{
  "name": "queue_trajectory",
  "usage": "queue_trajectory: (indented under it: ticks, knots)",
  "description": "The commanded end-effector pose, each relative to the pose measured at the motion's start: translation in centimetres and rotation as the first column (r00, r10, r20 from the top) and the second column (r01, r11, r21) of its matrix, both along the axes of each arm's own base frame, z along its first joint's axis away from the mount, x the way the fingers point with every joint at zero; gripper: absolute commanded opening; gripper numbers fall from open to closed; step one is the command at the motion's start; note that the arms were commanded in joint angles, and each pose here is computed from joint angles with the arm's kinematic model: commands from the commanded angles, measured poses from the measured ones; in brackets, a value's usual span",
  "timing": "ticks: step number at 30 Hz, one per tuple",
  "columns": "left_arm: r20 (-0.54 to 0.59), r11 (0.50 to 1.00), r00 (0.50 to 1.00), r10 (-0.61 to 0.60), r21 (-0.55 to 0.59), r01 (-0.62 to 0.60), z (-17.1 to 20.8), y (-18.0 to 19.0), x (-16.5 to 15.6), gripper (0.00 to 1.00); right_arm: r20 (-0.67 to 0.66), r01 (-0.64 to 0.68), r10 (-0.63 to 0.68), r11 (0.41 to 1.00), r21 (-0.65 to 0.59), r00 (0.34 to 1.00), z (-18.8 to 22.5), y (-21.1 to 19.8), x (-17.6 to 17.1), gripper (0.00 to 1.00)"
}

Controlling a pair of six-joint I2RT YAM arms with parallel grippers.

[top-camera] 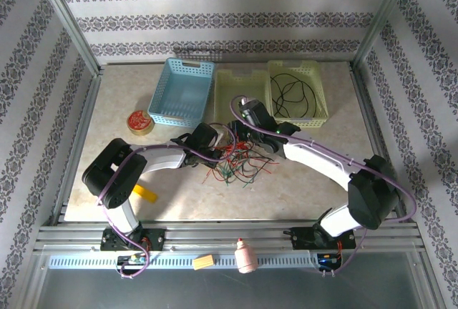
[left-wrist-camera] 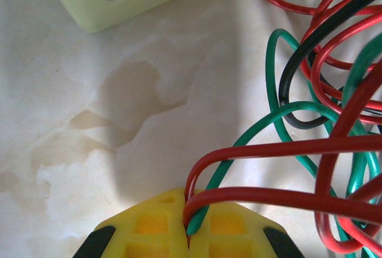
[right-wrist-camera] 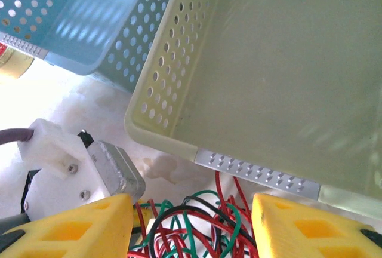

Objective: Untangle the cables

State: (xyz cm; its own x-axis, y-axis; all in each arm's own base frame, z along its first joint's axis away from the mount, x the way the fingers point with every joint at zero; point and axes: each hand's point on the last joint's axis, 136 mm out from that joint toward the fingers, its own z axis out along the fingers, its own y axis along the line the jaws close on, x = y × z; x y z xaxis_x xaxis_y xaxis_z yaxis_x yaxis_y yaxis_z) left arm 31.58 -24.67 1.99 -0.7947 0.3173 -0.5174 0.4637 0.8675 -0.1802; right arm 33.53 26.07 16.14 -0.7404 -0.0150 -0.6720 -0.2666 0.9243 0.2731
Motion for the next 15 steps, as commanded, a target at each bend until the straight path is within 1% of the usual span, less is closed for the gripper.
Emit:
queue_trajectory:
  ticks: [1, 9, 15]
  knots:
    - [-0.026, 0.999, 0.999, 0.025, 0.043, -0.024, -0.7, 1.1, -0.9, 0.0, 0.01, 0.019, -0.019, 0.999, 0.026, 1.0, 0.6, -0.4, 0.6, 0.55]
    - [-0.03, 0.998, 0.999, 0.022, 0.058, -0.021, -0.6, 1.2, -0.9, 0.0, 0.019, 0.051, -0.051, 0.998, 0.026, 0.998, 1.0, -1.9, 1.2, 0.55]
    - [-0.023, 0.998, 1.0, 0.021, 0.061, -0.02, 0.0, 1.3, -0.8, 0.0, -0.002, 0.082, -0.082, 0.995, 0.053, 0.997, 0.6, -3.3, 1.4, 0.54]
